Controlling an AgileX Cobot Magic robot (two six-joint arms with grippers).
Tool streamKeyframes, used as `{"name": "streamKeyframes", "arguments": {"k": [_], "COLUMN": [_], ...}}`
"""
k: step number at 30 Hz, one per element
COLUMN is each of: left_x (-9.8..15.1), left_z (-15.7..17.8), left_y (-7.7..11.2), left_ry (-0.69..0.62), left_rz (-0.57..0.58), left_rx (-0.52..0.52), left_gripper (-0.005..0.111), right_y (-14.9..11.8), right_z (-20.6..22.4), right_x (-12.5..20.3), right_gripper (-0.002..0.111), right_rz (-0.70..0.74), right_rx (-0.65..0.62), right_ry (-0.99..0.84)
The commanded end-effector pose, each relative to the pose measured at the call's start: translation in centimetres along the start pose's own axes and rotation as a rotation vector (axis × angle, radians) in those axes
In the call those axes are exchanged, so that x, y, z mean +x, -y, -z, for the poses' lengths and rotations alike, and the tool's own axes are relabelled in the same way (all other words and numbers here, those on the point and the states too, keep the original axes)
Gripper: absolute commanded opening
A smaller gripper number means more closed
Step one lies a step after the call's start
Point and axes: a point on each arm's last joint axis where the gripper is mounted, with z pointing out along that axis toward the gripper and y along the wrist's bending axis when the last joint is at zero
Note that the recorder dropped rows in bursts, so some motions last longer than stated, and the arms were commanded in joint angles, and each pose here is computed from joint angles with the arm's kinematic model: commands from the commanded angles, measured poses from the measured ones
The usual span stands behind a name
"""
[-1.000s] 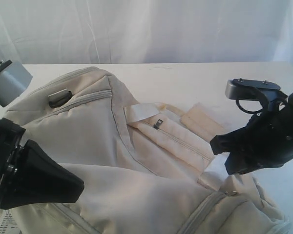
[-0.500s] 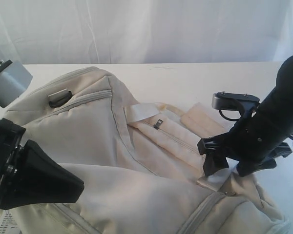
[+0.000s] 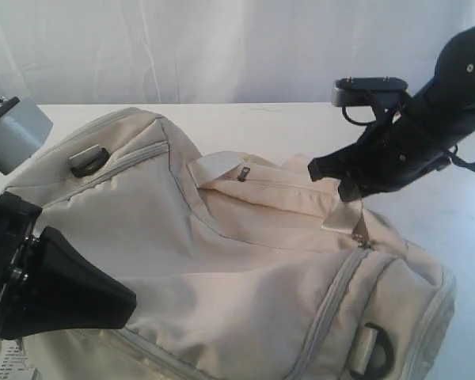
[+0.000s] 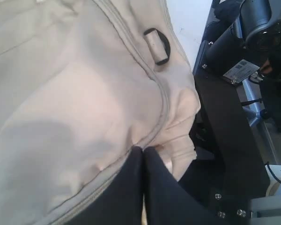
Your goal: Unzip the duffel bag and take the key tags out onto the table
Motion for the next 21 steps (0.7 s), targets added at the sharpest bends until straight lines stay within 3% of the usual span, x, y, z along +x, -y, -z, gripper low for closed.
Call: {"name": "streamKeyframes", "arguments": {"k": [1,13,21], "left_x": [0.1,0.0,0.0], "left_z": [-0.1,-0.2,-0.2], "left_y": [0.2,0.1,0.0], "left_ry": [0.004,0.007,0.011], "left_rz": [0.004,0.007,0.007], "left_rx": [0.019,0.011,0.005], "left_gripper": [0.000,0.000,0.000], "right_y": [0.2,0.0,-0.4], "right_z": [0.9,1.0,1.6], "right_x": [-4.2,-11.2,-11.9], "right_gripper": [0.000,0.000,0.002], "right_rz": [0.060,0.103,0.121], "right_rx": [0.036,0.050,0.034], "right_ry": [0.141,0.263,0.282]}}
